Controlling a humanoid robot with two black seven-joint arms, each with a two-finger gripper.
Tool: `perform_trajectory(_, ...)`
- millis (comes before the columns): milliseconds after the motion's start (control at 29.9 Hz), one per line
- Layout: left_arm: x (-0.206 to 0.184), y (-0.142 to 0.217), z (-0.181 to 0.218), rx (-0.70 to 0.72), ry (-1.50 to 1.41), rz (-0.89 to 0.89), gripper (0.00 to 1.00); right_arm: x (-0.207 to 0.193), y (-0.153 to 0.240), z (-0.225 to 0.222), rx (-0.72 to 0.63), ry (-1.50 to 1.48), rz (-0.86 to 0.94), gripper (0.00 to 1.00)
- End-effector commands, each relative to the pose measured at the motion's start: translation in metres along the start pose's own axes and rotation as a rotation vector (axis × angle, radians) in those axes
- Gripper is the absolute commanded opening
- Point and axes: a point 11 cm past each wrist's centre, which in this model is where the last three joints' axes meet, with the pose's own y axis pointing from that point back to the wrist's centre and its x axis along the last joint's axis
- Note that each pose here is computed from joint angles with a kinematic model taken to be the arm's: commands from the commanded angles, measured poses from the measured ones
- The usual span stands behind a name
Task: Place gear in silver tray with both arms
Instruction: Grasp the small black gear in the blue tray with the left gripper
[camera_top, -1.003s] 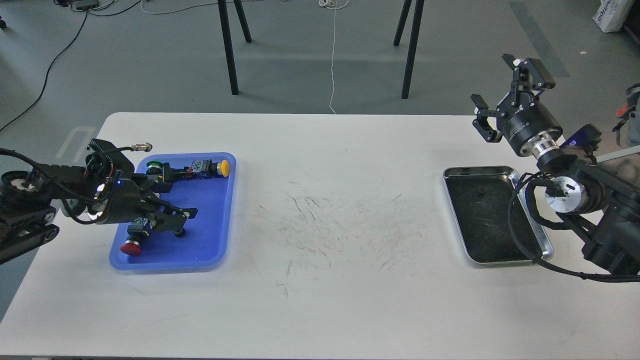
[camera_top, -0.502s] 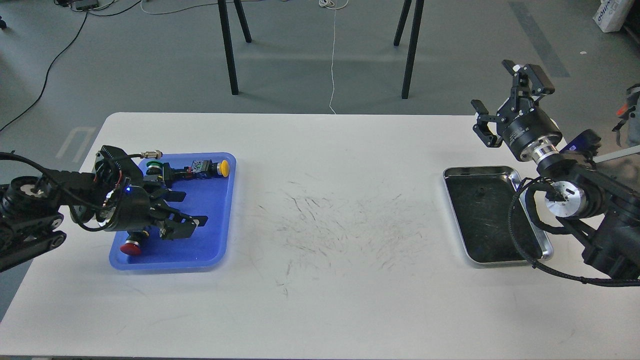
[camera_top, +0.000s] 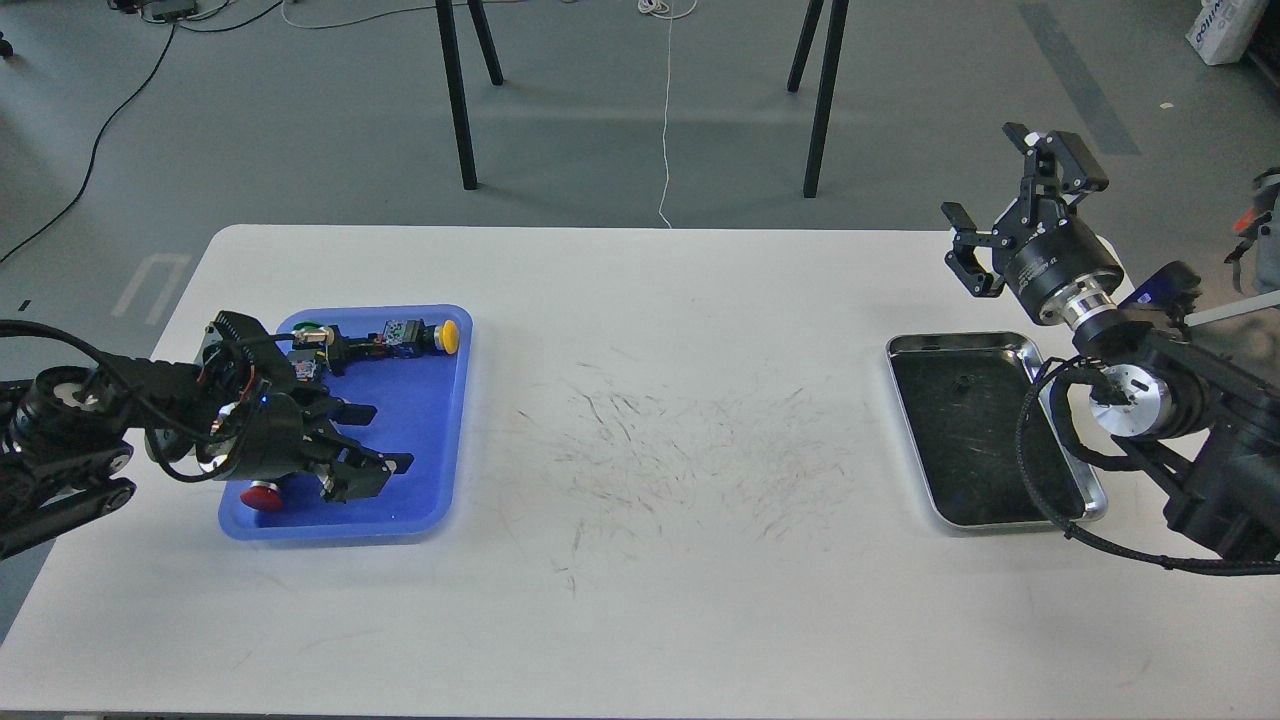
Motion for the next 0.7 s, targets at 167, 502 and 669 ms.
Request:
perform_trajectory(167,-0.007,0.000,-0.002,0.005,-0.008,-0.024,0.67,-0.001,0.000,0.001,-0.001,-0.001,-0.002,0.98)
perform_trajectory(502,-0.014,-0.003,-0.002,0.007,-0.014,-0.051,0.65,-0.001,-0.001,0.001,0.000,-0.001,0.000,0.98)
perform_trajectory(669,-0.019,-0.008,-0.001,0.004,-0.010,-0.062,0.63,-0.004,-0.002,0.001,0.001,-0.006,-0.004,0.98)
